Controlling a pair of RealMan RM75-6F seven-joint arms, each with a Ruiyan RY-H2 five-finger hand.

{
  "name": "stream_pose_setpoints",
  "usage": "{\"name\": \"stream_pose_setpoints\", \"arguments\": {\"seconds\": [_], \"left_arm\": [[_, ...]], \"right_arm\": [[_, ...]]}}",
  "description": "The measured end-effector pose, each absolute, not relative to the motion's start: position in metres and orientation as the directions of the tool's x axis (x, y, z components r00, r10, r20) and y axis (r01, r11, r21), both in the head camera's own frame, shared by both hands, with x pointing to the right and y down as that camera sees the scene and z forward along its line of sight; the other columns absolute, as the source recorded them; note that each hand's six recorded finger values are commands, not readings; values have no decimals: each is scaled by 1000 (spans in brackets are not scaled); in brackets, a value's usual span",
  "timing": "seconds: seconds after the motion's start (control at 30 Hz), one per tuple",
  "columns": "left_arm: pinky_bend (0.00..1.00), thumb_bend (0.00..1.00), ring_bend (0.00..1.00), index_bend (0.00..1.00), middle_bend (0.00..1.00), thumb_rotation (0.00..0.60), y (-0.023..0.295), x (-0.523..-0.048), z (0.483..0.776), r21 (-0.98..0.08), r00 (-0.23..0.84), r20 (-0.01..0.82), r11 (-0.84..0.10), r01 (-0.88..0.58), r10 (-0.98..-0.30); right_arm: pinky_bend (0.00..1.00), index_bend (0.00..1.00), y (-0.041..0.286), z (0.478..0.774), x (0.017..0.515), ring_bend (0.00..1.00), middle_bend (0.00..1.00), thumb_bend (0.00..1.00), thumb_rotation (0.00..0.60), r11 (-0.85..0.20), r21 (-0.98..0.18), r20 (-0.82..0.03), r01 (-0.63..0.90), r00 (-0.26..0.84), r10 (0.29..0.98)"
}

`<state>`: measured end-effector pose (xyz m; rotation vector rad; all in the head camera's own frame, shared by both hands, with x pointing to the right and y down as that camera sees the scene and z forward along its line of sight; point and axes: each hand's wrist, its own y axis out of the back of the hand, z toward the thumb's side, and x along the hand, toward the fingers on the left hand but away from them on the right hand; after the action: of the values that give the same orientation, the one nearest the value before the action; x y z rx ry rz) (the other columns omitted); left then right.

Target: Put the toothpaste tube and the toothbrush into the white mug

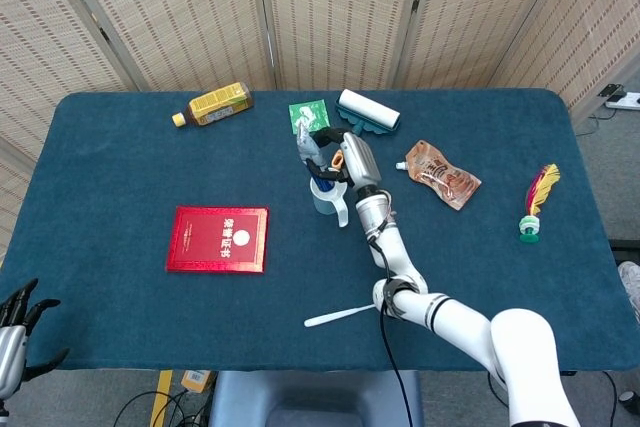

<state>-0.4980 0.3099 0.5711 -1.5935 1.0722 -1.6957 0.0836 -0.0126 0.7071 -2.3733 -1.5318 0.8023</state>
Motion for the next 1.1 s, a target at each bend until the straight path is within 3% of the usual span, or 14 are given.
{"name": "stream_pose_setpoints", "arguments": {"seconds": [0.33,0.67,0.97,1.1], "left_arm": [[146,228,62,281,45,600,313,-499,573,-844,-130,535,-523,-119,-835],[146,228,62,281,45,600,313,-497,573,-843,-125,537,-526,-116,-834],[146,228,63,280,45,600,314,-497,573,-841,-127,541,-529,-114,-831],[146,228,62,280,45,600,314,-498,573,-842,-128,539,-527,-116,-833]], "right_arm": [[210,710,-3,727,99,373,579,299,600,-454,-464,-346,761,315,884],[175,404,5,742,109,263,427,219,600,-480,-454,-372,750,330,868],[155,338,10,746,107,232,388,201,600,-505,-463,-373,728,356,856],[125,244,10,740,110,186,322,201,600,-503,-481,-349,717,370,861]]}}
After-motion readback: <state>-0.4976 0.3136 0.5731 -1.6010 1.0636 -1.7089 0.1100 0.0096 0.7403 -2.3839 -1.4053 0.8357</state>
